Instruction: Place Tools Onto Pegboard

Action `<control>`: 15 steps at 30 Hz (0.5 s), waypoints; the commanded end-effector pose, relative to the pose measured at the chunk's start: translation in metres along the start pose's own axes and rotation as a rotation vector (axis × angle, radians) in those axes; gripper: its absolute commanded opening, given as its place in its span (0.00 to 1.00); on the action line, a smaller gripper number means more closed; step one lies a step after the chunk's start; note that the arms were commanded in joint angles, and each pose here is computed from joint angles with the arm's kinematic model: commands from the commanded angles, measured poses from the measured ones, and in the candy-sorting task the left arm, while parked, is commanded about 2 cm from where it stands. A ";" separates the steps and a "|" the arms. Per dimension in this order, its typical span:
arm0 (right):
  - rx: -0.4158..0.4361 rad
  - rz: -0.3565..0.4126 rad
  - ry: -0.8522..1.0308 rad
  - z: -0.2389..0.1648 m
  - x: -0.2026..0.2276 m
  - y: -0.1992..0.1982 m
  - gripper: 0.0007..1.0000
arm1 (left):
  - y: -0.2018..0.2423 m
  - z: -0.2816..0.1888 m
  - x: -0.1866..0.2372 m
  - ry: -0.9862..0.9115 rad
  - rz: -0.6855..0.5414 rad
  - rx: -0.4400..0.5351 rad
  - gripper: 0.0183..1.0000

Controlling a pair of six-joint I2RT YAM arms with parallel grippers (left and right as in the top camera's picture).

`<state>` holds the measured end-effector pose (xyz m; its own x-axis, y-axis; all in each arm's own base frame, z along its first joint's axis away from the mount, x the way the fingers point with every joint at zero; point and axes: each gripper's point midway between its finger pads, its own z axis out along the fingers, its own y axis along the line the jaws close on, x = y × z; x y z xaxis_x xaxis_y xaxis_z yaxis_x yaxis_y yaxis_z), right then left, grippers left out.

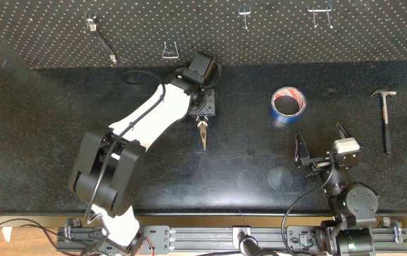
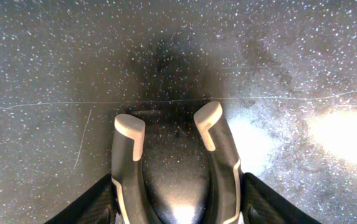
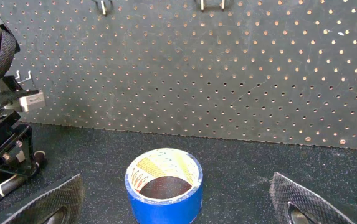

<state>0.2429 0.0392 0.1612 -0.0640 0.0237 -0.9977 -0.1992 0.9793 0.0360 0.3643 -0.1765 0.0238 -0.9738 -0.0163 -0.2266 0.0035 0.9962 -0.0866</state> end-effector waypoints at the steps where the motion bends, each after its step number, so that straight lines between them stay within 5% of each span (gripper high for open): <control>1: -0.008 0.007 0.001 0.000 0.001 0.002 0.98 | -0.002 0.004 -0.003 0.000 0.005 -0.007 0.44; 4: -0.008 0.007 0.001 0.000 0.001 0.002 0.98 | -0.002 0.004 -0.003 0.000 0.004 -0.007 0.42; 7: -0.008 0.007 0.002 0.000 0.001 0.002 0.98 | -0.001 0.004 0.000 0.011 0.005 -0.013 0.18; 11: -0.008 0.007 0.002 0.000 0.001 0.002 0.98 | 0.012 0.002 0.019 0.087 0.008 -0.070 0.01; 15: -0.008 0.007 0.001 0.000 0.001 0.002 0.98 | 0.027 -0.009 0.017 0.063 0.026 -0.146 0.01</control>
<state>0.2429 0.0392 0.1612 -0.0640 0.0237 -0.9977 -0.1992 0.9793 0.0360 0.3427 -0.1639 0.0231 -0.9909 -0.0107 -0.1343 -0.0068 0.9995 -0.0296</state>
